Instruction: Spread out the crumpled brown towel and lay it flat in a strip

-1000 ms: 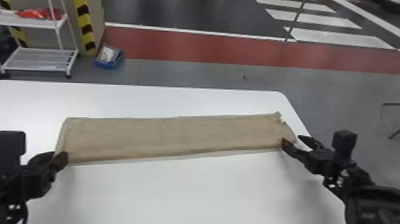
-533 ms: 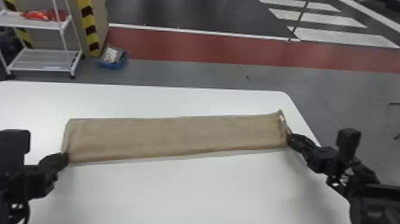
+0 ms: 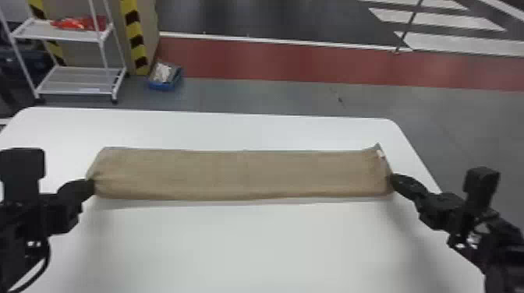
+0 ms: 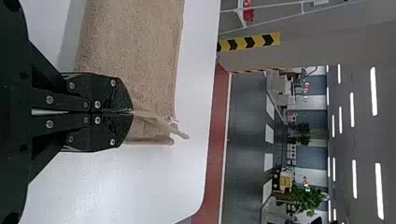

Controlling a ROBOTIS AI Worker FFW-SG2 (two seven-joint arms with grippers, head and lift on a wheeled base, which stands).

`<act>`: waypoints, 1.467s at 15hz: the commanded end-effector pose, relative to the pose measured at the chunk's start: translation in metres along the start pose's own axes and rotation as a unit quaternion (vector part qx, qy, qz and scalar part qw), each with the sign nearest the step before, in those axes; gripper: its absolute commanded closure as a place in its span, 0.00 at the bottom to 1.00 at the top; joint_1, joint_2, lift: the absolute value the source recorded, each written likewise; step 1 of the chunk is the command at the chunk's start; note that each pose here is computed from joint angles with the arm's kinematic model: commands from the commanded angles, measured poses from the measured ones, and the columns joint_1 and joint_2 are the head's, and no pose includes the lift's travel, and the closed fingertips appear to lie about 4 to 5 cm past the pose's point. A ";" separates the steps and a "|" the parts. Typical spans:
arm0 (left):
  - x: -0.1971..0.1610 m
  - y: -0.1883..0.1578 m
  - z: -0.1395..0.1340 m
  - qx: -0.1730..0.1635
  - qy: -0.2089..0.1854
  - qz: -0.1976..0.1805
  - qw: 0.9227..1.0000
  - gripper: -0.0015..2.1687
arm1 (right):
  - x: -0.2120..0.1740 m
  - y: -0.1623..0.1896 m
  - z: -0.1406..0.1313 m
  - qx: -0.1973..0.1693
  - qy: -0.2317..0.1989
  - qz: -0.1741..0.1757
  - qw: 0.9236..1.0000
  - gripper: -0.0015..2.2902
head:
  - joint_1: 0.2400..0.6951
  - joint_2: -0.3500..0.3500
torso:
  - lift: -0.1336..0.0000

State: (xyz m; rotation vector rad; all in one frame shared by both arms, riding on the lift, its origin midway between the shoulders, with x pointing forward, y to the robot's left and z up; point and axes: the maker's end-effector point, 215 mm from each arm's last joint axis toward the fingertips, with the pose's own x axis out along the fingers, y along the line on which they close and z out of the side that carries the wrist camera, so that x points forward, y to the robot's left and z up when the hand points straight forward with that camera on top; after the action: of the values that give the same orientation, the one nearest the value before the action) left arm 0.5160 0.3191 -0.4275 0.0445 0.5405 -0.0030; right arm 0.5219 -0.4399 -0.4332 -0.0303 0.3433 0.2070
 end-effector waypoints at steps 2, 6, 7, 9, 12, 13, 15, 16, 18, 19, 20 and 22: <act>-0.002 0.012 -0.007 0.007 0.006 0.013 1.000 0.82 | -0.006 0.010 -0.003 0.005 0.005 0.010 1.000 0.74 | 1.00 0.32 | 0.07; -0.012 0.019 -0.016 0.015 0.011 0.024 1.000 0.82 | -0.021 0.010 -0.008 0.009 0.004 0.006 1.000 0.73 | 1.00 0.35 | 0.07; -0.013 0.017 -0.019 0.015 0.014 0.023 1.000 0.82 | -0.025 0.004 -0.009 0.011 0.003 0.001 1.000 0.74 | 1.00 0.35 | 0.07; -0.015 0.015 -0.019 0.017 0.016 0.022 0.999 0.82 | -0.030 -0.003 -0.008 0.014 0.001 -0.005 1.000 0.73 | 1.00 0.35 | 0.07; -0.022 0.013 -0.013 0.022 0.009 0.021 1.000 0.82 | -0.041 -0.022 -0.004 0.021 -0.007 -0.022 1.000 0.73 | 1.00 0.31 | 0.07; -0.022 0.013 -0.016 0.023 0.014 0.022 0.999 0.82 | -0.043 -0.025 -0.003 0.020 -0.007 -0.024 0.999 0.73 | 1.00 0.31 | 0.07; -0.029 0.016 -0.025 0.028 0.023 0.027 0.999 0.81 | -0.044 -0.025 -0.001 0.021 -0.008 -0.021 1.000 0.73 | 1.00 0.28 | 0.07; -0.030 0.014 -0.028 0.027 0.024 0.025 0.999 0.81 | -0.043 -0.024 -0.003 0.021 -0.006 -0.021 1.000 0.73 | 1.00 0.28 | 0.07; -0.030 0.007 -0.033 0.025 0.027 0.021 0.999 0.78 | -0.041 -0.018 -0.008 0.023 -0.004 -0.017 1.000 0.73 | 1.00 0.27 | 0.07; -0.030 0.005 -0.034 0.026 0.027 0.020 0.999 0.76 | -0.040 -0.015 -0.011 0.024 -0.003 -0.015 1.000 0.73 | 1.00 0.27 | 0.07; -0.030 0.004 -0.034 0.027 0.024 0.020 0.999 0.73 | -0.040 -0.012 -0.011 0.025 -0.004 -0.012 1.000 0.68 | 1.00 0.27 | 0.07; -0.031 0.003 -0.027 0.028 0.012 0.018 0.999 0.37 | -0.043 -0.012 -0.010 0.024 -0.009 -0.010 1.000 0.50 | 1.00 0.27 | 0.07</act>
State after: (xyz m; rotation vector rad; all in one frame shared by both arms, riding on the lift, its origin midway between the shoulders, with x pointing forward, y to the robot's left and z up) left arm 0.4739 0.3236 -0.4391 0.1072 0.5801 0.0194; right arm 0.4829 -0.4604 -0.4303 0.0172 0.3388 0.1769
